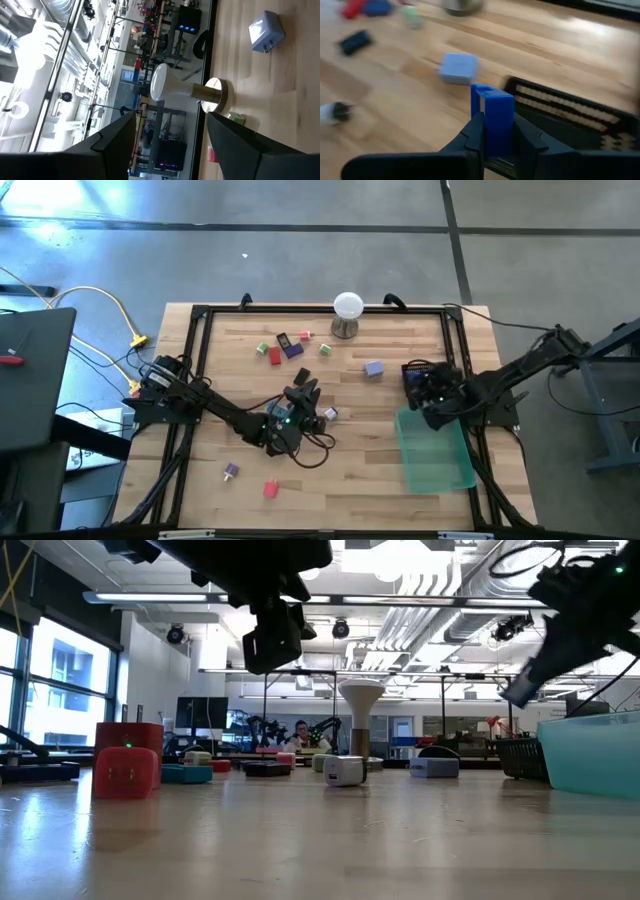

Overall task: Pick & Place Office items
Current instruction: Put the blue digital clock into the black basket

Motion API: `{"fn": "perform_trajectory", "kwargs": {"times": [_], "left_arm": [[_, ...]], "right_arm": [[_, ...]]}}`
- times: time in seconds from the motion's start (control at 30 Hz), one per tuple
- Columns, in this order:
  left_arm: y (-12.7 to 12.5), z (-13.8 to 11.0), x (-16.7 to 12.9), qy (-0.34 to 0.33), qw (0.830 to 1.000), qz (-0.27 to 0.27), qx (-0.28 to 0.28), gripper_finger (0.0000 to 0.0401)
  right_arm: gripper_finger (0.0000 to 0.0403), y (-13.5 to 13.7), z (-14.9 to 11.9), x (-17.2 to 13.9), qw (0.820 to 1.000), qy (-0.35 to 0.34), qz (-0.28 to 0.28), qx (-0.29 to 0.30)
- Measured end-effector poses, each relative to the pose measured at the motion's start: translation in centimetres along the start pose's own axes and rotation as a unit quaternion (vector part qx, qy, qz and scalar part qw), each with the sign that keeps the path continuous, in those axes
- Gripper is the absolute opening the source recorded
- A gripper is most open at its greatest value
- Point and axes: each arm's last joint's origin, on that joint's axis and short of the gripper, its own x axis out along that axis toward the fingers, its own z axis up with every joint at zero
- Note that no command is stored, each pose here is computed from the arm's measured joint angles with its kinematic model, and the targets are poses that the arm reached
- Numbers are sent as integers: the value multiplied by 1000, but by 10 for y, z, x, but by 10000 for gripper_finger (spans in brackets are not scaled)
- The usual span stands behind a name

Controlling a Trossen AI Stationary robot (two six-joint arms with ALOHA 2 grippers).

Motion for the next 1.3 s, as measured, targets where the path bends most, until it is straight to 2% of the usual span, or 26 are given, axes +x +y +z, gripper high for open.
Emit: {"fn": "perform_trajectory", "kwargs": {"times": [0.07, 0.27, 0.37, 0.87, 1.3], "left_arm": [[0, 0, 0, 3, 1000, 1, -3, 234], [1, -2, 8, 14, 1000, 6, -12, 234], [1, -3, 13, 21, 999, 9, -29, 234], [2, -6, 22, 40, 998, 18, -36, 234], [2, -6, 22, 40, 999, 18, -32, 234]], "right_arm": [[49, -7, -2, -1, 999, 8, -27, 19], [49, -6, -8, 3, 998, 19, -46, 48], [49, -6, -11, 11, 994, 35, -74, 72], [55, 0, -5, 44, 978, 83, -177, 75], [55, 7, -3, 52, 979, 121, -146, 78]]}}
